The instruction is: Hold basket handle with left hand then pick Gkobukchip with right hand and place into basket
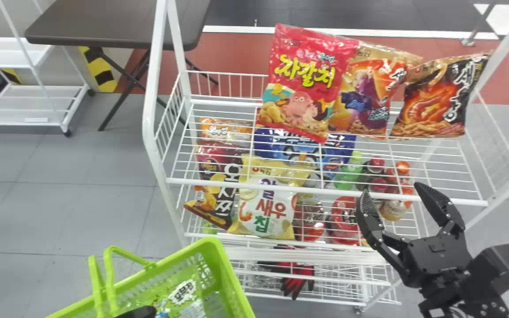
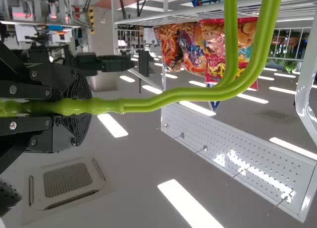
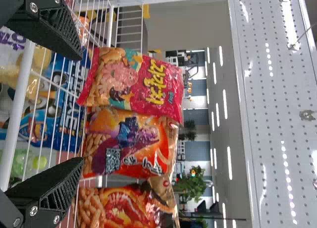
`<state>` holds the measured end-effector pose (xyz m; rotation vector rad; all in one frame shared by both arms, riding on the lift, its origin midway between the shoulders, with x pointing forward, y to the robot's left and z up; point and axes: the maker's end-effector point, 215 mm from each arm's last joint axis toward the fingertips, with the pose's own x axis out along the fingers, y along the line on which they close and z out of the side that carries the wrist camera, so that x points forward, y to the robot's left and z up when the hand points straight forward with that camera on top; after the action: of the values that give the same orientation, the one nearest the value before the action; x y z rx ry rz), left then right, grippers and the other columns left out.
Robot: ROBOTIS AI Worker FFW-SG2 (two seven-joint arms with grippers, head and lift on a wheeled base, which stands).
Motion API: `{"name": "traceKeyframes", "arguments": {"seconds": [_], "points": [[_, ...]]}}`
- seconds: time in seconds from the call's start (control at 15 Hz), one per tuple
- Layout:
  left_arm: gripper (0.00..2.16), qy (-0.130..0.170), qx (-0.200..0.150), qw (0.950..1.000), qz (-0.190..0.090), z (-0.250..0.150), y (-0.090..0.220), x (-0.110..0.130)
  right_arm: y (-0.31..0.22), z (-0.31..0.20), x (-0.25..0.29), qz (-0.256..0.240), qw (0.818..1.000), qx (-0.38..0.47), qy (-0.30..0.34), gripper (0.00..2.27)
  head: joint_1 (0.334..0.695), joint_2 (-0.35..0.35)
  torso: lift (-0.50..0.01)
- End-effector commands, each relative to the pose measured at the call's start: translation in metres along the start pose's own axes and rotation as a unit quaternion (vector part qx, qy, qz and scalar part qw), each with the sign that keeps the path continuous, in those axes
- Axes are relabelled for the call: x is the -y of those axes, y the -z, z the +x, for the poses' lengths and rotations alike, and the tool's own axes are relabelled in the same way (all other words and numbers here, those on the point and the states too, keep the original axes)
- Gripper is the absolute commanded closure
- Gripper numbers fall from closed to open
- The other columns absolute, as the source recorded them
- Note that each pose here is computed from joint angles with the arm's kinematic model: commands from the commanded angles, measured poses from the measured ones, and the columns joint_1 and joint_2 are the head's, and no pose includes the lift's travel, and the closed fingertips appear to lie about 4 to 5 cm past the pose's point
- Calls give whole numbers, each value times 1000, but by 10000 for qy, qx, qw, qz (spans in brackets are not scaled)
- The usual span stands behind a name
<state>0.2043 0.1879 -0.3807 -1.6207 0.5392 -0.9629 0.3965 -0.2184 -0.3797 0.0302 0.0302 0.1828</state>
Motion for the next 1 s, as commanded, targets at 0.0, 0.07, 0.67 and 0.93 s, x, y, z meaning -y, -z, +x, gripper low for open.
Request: {"name": "traceKeyframes", "arguments": {"seconds": [0.0,0.07,0.67,0.93], "points": [[2148,7,18,10000,-11,-1,-1,-1,1,-7,19,16,9998,45,169,83,695,-48,0],[2148,4,30,10000,-8,-1,-1,-1,2,-8,20,29,9998,32,180,83,695,-76,0],[2148,-1,35,10000,-18,-1,-2,-3,6,-9,19,82,9998,8,183,83,695,-100,0],[2148,-20,24,10000,-9,-1,-2,-3,8,-9,19,184,9997,-3,153,83,695,-98,0]]}}
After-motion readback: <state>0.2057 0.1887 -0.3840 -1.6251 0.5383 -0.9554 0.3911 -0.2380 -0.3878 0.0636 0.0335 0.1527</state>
